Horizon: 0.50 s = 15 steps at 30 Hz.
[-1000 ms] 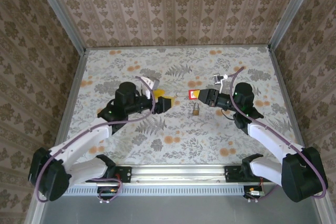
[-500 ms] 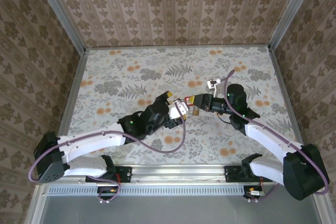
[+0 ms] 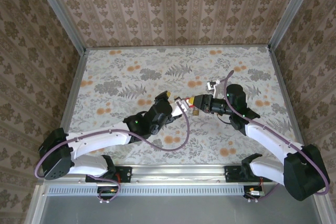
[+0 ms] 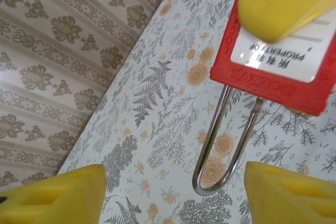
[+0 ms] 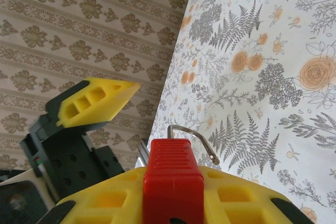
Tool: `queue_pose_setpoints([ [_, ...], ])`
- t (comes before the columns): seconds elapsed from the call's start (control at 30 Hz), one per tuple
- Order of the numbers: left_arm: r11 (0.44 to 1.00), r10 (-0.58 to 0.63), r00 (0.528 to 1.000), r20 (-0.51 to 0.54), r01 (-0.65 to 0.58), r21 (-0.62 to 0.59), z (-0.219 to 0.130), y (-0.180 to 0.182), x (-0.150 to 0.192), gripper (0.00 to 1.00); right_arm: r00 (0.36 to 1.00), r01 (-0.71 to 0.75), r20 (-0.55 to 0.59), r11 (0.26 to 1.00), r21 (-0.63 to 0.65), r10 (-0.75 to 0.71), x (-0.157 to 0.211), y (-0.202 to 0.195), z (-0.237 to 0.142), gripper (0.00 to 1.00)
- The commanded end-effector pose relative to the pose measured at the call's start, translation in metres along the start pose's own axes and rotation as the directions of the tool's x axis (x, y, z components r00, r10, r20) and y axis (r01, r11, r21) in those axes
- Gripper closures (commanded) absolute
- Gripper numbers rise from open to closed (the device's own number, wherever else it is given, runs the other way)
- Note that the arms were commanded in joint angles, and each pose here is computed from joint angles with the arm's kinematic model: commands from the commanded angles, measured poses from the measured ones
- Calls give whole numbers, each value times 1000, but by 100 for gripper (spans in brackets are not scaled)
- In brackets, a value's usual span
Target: Unlock with the key
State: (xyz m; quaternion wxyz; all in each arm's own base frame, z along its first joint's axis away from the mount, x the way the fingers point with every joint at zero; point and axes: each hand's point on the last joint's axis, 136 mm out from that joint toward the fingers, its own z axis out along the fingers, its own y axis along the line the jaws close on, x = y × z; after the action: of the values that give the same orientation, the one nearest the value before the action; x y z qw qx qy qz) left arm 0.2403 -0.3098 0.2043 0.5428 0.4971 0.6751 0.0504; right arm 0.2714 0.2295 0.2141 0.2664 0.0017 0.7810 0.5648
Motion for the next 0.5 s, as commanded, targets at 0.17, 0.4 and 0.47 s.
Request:
queue_pose_setpoints([
  [0.17, 999, -30, 999, -13, 30, 15, 8, -9, 12, 58, 1000, 19, 25, 996, -86, -17, -9, 39, -6, 92],
  [0.4, 999, -43, 999, -3, 43, -2, 9, -7, 11, 97, 1000, 1, 16, 996, -95, 1, -7, 41, -5, 92],
  [0.47, 999, -43, 999, 2, 43, -15, 9, -6, 10, 100, 1000, -1, 15, 995, -96, 2, -7, 42, -5, 92],
])
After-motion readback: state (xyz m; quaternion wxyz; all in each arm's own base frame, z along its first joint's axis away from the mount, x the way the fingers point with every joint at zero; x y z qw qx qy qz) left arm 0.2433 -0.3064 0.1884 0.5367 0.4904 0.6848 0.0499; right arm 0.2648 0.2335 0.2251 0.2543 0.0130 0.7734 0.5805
